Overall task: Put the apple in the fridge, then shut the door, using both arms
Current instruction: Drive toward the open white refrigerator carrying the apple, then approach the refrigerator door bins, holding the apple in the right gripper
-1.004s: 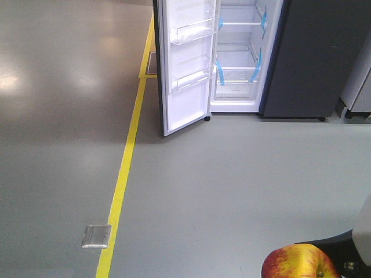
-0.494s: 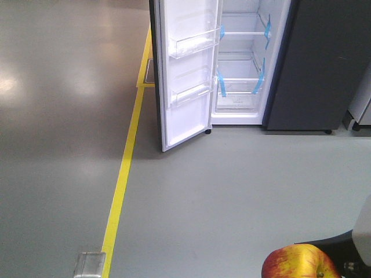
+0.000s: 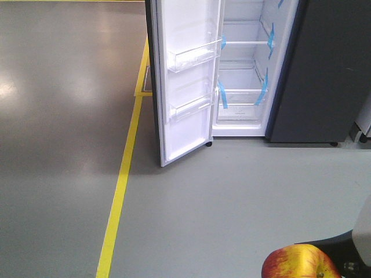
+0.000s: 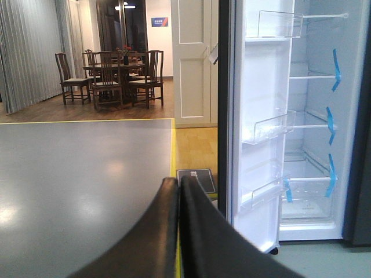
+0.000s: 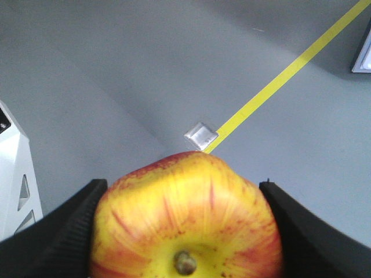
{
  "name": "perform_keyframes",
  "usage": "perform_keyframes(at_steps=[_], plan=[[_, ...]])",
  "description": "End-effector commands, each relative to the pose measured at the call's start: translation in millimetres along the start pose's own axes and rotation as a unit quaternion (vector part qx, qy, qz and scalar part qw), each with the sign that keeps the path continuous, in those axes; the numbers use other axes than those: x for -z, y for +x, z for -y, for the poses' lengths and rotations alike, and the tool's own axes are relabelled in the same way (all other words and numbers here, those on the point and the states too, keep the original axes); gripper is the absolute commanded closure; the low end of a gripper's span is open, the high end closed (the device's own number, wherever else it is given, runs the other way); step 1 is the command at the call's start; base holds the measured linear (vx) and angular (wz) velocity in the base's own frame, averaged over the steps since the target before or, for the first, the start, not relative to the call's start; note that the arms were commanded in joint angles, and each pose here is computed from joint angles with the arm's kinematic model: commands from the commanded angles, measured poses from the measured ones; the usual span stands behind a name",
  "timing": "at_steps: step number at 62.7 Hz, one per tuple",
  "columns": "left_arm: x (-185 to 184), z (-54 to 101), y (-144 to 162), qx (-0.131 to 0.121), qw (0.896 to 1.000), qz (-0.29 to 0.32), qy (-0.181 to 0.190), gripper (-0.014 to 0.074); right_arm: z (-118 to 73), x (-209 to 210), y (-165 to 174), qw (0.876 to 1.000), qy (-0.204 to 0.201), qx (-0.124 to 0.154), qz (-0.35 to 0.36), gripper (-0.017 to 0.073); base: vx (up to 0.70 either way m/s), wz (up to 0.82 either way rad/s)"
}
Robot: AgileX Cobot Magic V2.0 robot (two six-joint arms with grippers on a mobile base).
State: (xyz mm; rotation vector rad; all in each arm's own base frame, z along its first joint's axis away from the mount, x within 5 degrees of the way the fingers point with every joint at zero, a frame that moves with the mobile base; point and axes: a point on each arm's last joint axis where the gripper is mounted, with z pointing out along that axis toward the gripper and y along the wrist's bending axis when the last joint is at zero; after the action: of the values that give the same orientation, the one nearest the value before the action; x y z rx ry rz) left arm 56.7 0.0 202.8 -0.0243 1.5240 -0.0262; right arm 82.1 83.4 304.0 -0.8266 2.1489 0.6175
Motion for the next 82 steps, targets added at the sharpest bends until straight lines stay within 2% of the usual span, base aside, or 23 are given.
perform_keyframes(at_steps=[1,82], plan=[[0.9,-0.1,-0.1,0.005,0.999,0.033,0.000,0.0600,-1.4,5.9,-12.3,0.999,0.001,-0.001,0.043,0.0124,0.23,0.00],[0.9,-0.1,-0.1,0.005,0.999,0.033,0.000,0.0600,-1.6,5.9,-11.7,0.999,0.000,-0.001,0.040,0.0124,0.19,-0.01]])
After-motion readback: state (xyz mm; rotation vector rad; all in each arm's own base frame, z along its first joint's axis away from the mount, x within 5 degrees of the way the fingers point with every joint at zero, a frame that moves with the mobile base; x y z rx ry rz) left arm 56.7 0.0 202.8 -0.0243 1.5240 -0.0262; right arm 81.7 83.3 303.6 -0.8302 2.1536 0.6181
